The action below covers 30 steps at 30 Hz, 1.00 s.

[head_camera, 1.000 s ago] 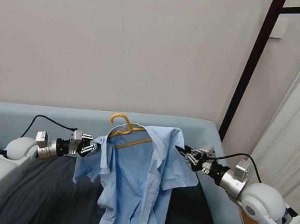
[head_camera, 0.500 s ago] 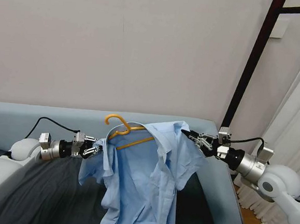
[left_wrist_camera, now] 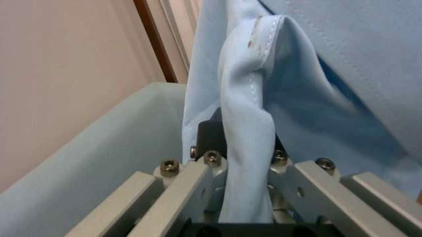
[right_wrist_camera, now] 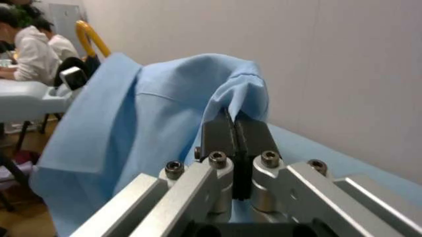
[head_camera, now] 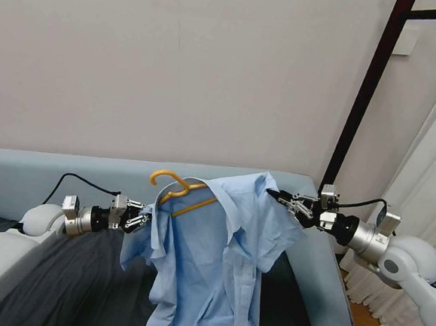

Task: Pick up the clothes from the sofa and hang them on the clothes hanger.

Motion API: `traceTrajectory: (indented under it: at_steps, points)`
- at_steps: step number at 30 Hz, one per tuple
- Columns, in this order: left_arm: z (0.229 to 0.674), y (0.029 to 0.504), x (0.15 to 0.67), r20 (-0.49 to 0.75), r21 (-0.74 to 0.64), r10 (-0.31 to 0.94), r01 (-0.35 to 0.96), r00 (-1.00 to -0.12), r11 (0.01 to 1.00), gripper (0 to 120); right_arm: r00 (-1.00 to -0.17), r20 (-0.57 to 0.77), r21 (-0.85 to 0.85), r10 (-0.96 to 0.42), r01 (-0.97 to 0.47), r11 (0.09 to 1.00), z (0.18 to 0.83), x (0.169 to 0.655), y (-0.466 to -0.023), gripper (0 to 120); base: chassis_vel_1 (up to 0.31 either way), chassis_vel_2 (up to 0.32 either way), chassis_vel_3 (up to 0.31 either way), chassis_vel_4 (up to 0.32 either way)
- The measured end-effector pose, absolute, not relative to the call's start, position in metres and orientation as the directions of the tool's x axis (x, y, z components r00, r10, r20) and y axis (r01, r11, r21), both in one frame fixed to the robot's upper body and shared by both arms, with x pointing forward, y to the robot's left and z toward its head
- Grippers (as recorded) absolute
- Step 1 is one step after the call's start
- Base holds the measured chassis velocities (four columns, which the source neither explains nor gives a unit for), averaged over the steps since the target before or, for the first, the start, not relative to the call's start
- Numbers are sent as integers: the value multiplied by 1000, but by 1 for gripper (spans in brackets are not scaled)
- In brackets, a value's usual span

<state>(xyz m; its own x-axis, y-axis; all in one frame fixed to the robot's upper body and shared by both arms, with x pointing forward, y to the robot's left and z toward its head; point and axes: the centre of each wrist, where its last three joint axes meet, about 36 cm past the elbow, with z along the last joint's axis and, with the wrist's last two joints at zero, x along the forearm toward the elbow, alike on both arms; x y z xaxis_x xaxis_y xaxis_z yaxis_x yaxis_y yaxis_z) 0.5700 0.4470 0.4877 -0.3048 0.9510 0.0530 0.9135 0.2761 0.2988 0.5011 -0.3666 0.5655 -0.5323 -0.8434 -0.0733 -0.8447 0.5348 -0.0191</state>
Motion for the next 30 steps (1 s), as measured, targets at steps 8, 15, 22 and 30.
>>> traceTrajectory:
  at_steps: [8,15,22,30]
  points:
    - [491,455,569,81,288,952,921,-295,261,1,-529,-60,-90,-846,-842,532,571,517,-391,0,0,0,0,0]
    - [486,454,566,89,277,955,928,-284,250,1,-523,-116,-143,-845,-833,535,570,518,-388,10,0,0,0,0]
    - [486,452,565,92,272,956,930,-280,246,1,-488,-120,-207,-865,-839,502,588,515,-386,37,0,0,0,0]
    - [486,454,565,103,261,954,933,-281,247,1,-479,-66,-231,-875,-846,481,619,506,-386,64,0,0,0,0]
